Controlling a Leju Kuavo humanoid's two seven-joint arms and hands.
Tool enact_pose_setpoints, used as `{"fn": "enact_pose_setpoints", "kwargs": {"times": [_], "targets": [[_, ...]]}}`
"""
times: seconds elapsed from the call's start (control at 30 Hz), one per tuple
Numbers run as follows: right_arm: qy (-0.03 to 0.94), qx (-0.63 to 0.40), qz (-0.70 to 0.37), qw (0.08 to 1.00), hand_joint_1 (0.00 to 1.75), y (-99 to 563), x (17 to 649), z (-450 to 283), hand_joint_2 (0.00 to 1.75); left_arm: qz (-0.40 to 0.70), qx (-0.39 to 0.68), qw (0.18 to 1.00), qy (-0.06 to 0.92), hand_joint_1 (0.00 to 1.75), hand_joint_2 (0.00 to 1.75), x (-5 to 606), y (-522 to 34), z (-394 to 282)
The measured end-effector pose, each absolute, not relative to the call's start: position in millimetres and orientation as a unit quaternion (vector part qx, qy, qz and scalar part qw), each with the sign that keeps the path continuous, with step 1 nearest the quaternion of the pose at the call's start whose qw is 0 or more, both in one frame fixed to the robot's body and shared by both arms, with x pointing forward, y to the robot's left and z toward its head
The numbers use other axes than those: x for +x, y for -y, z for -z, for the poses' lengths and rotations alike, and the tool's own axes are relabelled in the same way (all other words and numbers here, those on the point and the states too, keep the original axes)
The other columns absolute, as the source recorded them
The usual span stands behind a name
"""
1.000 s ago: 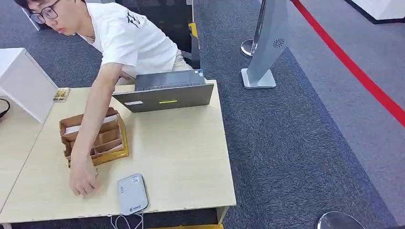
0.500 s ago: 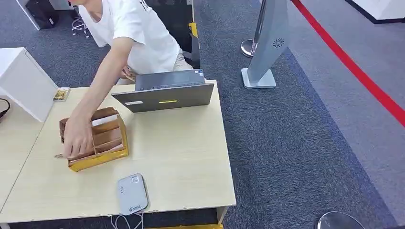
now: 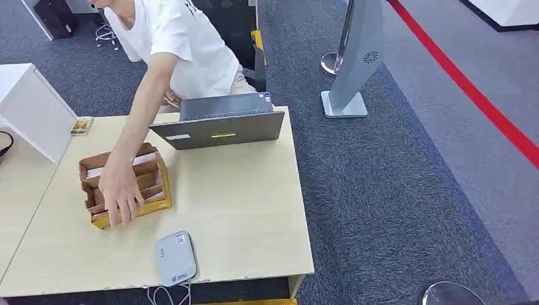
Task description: Pass the card to the sensor for recognition and then transmit it.
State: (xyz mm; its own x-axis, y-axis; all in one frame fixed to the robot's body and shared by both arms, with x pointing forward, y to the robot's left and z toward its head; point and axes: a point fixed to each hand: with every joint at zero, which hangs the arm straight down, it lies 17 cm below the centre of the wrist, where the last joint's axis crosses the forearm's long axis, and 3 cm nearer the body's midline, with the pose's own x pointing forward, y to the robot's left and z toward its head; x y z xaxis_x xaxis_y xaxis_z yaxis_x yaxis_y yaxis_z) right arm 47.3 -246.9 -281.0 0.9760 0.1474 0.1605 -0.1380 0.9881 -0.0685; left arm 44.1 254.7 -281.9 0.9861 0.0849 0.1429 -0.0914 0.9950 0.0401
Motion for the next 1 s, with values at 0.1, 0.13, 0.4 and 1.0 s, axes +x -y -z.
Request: {"fn": "enact_pose_setpoints", "kwargs": {"times": [0.1, 0.13, 0.4, 1.0], "targets": [[0.088, -0.027, -0.057, 0.994, 0.00, 250, 46, 281, 0.00, -0.041, 0.023, 0.996, 0.078, 0.00, 0.00, 44, -259, 282], [0.090, -0.026, -0.053, 0.994, 0.00, 251, 46, 281, 0.00, -0.040, 0.021, 0.996, 0.080, 0.00, 0.00, 44, -259, 281], [0.105, -0.012, -0.014, 0.994, 0.00, 256, 45, 279, 0.00, -0.032, 0.014, 0.995, 0.097, 0.00, 0.00, 42, -263, 280], [0.120, 0.003, 0.016, 0.993, 1.75, 258, 45, 276, 0.00, -0.020, 0.002, 0.994, 0.109, 1.75, 0.00, 37, -263, 278]]}}
